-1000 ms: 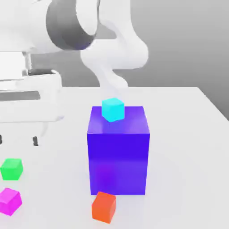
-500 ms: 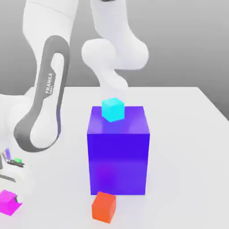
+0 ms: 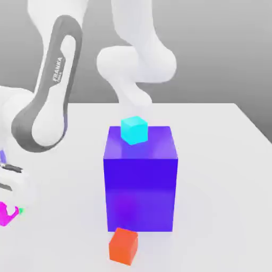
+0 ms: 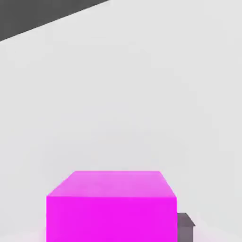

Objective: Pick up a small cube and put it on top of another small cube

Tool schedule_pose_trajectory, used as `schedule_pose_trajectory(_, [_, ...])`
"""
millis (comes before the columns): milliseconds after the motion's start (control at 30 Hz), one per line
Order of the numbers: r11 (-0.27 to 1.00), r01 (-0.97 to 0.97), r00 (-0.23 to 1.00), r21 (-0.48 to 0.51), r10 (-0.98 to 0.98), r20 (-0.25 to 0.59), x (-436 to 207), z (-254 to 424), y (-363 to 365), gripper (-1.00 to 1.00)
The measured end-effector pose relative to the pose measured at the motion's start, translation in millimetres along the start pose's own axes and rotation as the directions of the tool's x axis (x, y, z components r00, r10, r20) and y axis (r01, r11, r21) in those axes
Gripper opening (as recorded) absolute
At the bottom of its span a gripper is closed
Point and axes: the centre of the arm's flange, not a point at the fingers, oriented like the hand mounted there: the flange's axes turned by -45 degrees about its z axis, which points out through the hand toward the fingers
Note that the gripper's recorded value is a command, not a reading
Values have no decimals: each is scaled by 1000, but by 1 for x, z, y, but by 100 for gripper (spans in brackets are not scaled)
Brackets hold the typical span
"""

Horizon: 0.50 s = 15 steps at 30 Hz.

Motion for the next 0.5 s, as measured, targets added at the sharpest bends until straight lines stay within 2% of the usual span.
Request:
schedule_pose_trajectory(167, [1000, -23, 1000, 18, 23, 1, -55, -11, 37, -100])
schedule_pose_trajectory(400, [1000, -20, 1000, 21, 20, 2, -59, 43, 37, -100])
schedule_pose_trajectory(433, [1000, -21, 1000, 22, 21, 3, -60, 48, 37, 100])
schedule_pose_trajectory(500, [1000, -21, 1000, 22, 21, 3, -60, 48, 37, 100])
